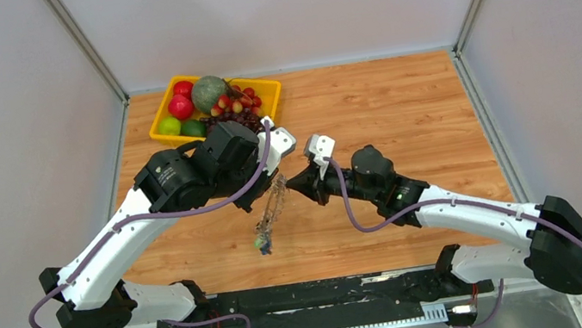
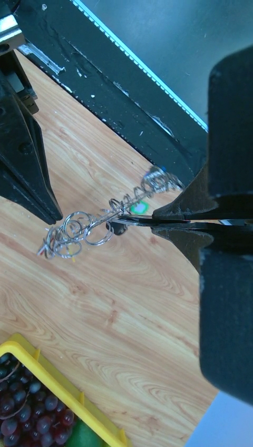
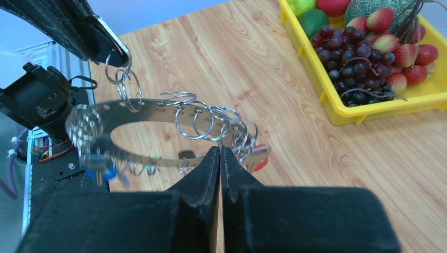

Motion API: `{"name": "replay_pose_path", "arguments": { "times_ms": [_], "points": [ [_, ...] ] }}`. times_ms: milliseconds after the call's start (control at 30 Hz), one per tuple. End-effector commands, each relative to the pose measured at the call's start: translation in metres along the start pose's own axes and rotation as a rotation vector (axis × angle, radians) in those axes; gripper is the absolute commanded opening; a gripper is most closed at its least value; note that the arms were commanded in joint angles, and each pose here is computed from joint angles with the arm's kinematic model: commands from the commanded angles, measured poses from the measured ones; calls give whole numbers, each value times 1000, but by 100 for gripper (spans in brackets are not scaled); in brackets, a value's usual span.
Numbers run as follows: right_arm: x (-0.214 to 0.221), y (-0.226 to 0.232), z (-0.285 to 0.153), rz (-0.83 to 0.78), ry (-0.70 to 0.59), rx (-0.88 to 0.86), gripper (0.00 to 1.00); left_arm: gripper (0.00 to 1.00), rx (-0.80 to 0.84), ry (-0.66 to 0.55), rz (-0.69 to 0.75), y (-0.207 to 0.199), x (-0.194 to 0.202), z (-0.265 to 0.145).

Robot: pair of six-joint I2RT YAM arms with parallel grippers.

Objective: Remove the keys from the keyring

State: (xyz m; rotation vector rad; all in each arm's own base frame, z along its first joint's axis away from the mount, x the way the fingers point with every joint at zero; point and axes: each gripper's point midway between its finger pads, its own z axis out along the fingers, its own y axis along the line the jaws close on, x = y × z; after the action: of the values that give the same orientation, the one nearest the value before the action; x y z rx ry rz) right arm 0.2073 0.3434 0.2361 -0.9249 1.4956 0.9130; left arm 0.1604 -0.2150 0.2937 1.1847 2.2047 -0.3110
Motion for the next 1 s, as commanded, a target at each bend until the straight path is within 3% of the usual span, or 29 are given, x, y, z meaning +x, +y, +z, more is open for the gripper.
{"name": "replay_pose_path", "arguments": {
  "times_ms": [0,200,433,800,967],
  "points": [
    [-39,-2,-8,-53,-110,15,10,0,4,-92,-35,-1,-18,-15],
    [-50,15,-37,-97,-175,-42,27,0,-11,-77,-59,1,-18,-12],
    [-61,54,-63,-156,-264,-228,35,0,-1,-45,-104,-3,-20,-10],
    [-67,83,-47,-151,-265,-344,38,0,16,-21,-151,-8,-24,-6],
    [-63,77,-33,-133,-244,-303,38,0,35,-20,-163,-12,-24,-7]
  ]
}}
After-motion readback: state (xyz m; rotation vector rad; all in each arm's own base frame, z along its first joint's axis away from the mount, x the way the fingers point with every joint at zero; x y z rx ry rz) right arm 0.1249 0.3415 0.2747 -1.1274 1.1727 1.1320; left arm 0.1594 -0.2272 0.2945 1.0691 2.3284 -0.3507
